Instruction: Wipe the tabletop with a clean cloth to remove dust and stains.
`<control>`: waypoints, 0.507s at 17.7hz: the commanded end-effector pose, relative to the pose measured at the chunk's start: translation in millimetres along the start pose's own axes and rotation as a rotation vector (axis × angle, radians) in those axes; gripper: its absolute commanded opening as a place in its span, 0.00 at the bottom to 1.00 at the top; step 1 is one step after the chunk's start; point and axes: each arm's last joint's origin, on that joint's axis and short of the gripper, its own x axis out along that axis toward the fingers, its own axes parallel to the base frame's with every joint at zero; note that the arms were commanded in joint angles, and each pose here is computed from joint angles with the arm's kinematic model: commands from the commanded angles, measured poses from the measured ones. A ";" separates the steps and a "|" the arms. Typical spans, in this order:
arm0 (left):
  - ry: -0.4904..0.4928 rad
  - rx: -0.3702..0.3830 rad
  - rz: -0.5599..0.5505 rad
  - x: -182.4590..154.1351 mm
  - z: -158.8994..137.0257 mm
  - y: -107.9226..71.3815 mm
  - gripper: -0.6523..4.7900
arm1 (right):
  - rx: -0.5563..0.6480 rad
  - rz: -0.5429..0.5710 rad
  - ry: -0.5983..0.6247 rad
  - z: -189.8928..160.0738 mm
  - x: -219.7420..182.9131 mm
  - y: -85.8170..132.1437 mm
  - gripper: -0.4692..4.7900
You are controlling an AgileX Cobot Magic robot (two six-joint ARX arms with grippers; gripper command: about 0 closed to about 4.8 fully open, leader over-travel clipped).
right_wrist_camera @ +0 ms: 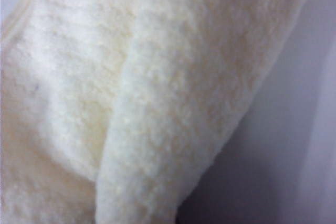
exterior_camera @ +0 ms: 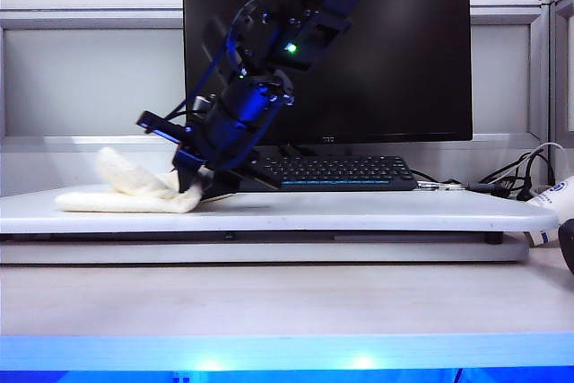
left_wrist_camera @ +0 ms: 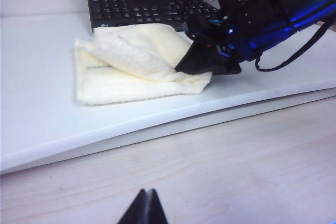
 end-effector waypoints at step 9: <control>0.019 -0.009 -0.013 0.0 -1.9 -0.3 0.11 | 0.198 -0.288 0.024 -57.5 -72.6 -126.8 0.08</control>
